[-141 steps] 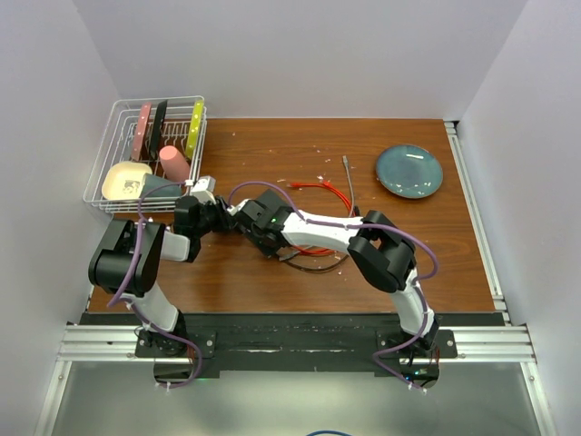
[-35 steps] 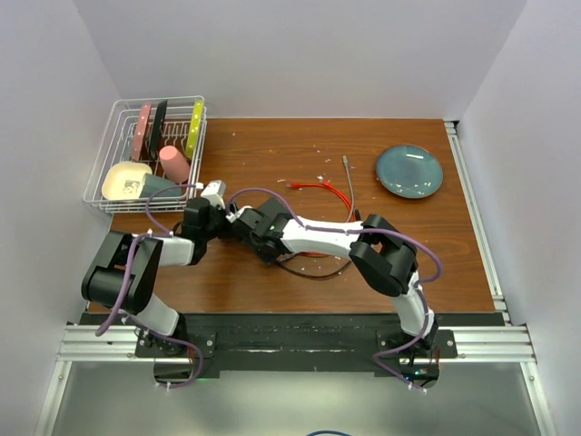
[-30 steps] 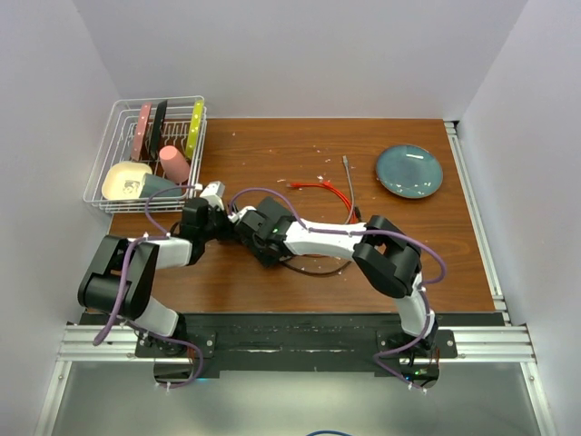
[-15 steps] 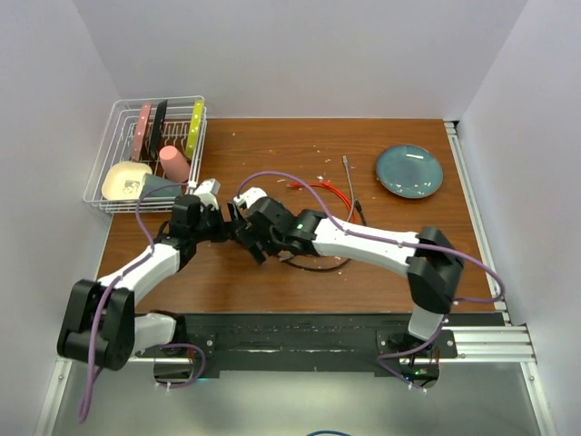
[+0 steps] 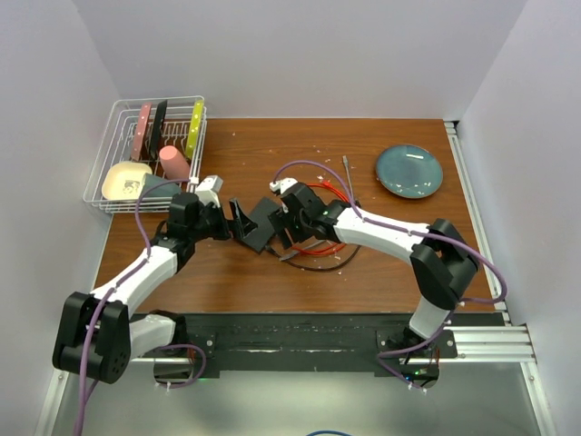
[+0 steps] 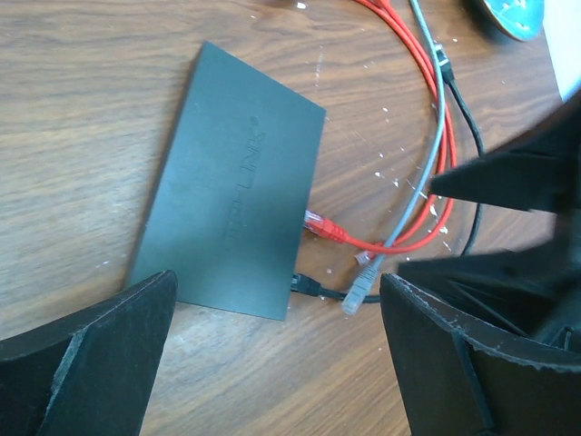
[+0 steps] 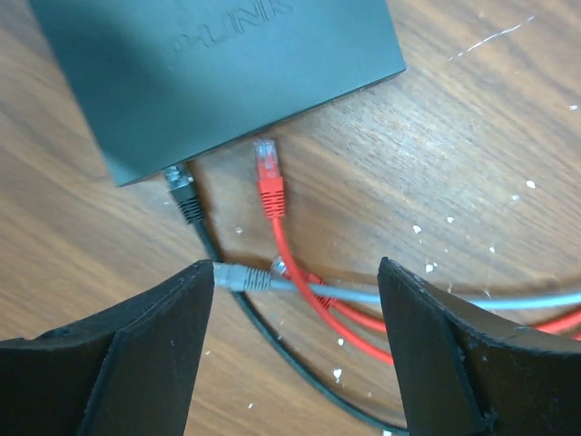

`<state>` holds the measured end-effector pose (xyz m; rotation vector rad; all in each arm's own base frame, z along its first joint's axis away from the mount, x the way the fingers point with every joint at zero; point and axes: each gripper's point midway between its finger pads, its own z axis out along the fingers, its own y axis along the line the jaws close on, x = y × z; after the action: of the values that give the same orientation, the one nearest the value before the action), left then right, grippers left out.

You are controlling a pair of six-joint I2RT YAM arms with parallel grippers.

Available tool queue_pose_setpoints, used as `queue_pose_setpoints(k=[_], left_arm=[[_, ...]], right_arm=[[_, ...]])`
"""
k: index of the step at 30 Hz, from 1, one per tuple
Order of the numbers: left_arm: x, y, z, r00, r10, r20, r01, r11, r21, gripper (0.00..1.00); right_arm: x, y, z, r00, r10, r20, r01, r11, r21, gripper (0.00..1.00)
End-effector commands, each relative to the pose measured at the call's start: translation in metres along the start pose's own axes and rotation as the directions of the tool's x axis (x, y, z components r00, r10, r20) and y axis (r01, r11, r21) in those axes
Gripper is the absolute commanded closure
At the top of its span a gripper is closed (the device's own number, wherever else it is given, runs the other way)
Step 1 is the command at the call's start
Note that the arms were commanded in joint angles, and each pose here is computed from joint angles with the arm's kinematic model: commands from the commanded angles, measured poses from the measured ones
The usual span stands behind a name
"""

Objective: Insert the plug into the switch port

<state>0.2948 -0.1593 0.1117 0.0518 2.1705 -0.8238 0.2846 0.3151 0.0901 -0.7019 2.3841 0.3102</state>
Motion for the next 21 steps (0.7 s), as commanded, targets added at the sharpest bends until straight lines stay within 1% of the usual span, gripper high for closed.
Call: queue_pose_setpoints(k=[1, 2, 6, 13, 17, 19, 20, 21], left_arm=[[-0.003, -0.01, 0.002, 1.0, 0.019, 0.002, -0.02, 0.999, 0.046, 0.02], [-0.001, -0.011, 0.003, 1.0, 0.02, -0.004, -0.02, 0.999, 0.051, 0.02], [0.005, -0.011, 0.003, 1.0, 0.019, -0.009, -0.018, 0.999, 0.049, 0.02], [0.009, -0.008, 0.006, 0.999, 0.015, -0.03, -0.014, 0.999, 0.044, 0.03], [0.008, -0.01, 0.006, 1.0, 0.015, -0.027, -0.014, 0.999, 0.047, 0.04], [0.008, -0.01, 0.005, 1.0, 0.018, -0.024, -0.016, 0.999, 0.047, 0.04], [0.008, -0.009, 0.005, 1.0, 0.017, -0.024, -0.016, 0.999, 0.045, 0.04], [0.008, -0.01, 0.005, 1.0, 0.018, -0.024, -0.017, 0.999, 0.047, 0.04]], right_arm=[[-0.002, 0.013, 0.019, 0.999, -0.01, 0.031, 0.013, 0.997, -0.08, 0.31], [0.002, 0.01, 0.024, 1.0, -0.005, 0.021, 0.007, 0.997, -0.081, 0.32], [0.008, 0.014, 0.036, 1.0, -0.008, 0.0, 0.008, 0.993, -0.121, 0.34], [0.021, 0.009, 0.048, 0.999, -0.016, -0.032, 0.012, 0.995, -0.099, 0.37], [0.024, 0.007, 0.055, 0.999, -0.017, -0.037, 0.013, 0.995, -0.095, 0.47], [0.024, 0.007, 0.058, 0.999, -0.019, -0.04, 0.015, 0.996, -0.093, 0.55], [0.026, 0.008, 0.06, 0.999, -0.021, -0.046, 0.017, 0.995, -0.095, 0.6], [0.026, 0.008, 0.06, 0.999, -0.021, -0.045, 0.017, 0.995, -0.096, 0.68]])
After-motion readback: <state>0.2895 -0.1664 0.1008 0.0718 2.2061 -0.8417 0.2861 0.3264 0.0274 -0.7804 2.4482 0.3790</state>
